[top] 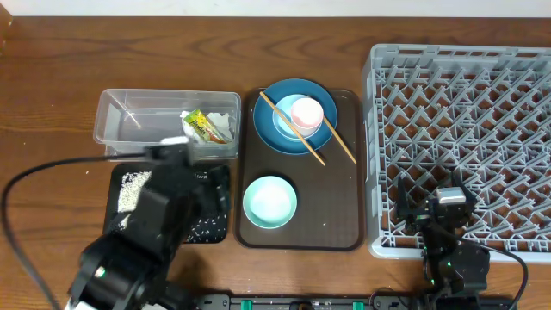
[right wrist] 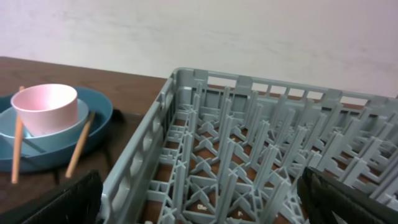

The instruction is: Sort waste into correct bins and load items into the dishwasher rack

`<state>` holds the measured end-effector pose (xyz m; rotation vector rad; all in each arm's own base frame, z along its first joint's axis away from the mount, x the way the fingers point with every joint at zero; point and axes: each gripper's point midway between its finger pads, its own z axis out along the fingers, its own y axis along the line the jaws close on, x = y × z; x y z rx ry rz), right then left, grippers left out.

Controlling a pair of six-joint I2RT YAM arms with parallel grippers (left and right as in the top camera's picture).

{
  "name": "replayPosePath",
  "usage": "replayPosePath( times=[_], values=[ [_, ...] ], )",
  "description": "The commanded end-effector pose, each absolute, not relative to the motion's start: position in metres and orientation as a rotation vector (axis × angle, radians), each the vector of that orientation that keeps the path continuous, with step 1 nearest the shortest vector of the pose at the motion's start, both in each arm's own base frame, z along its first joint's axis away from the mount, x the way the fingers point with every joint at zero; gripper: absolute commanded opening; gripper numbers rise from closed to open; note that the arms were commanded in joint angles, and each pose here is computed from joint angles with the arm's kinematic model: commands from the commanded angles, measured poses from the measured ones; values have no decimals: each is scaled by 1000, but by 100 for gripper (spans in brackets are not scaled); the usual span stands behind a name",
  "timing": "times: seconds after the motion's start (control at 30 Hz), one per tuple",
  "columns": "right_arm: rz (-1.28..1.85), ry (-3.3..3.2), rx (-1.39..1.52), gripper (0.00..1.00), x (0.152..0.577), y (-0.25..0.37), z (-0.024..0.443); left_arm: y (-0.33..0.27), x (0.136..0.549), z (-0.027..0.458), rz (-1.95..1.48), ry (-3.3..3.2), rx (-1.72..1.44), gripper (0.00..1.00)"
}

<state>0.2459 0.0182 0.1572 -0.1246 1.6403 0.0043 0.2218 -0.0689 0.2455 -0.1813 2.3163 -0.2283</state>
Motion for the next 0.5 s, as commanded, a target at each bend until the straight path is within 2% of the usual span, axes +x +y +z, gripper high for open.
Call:
replayPosePath(
  times=[0.0,0.1,0.23,0.47],
  values=[
    [121,1635,-108,99,245,30,159,-41,215,251,-102,2277,-245,83],
    [238,1633,-216,99,238,53,163,-38,210,249,-94,2289,-244,86],
    [302,1689,-80,99,231,46,180,-39,210,248,-92,2292,-243,88],
    [207,1722,-20,99,214,29,264,-39,210,248,-93,2291,-243,91]
  ],
)
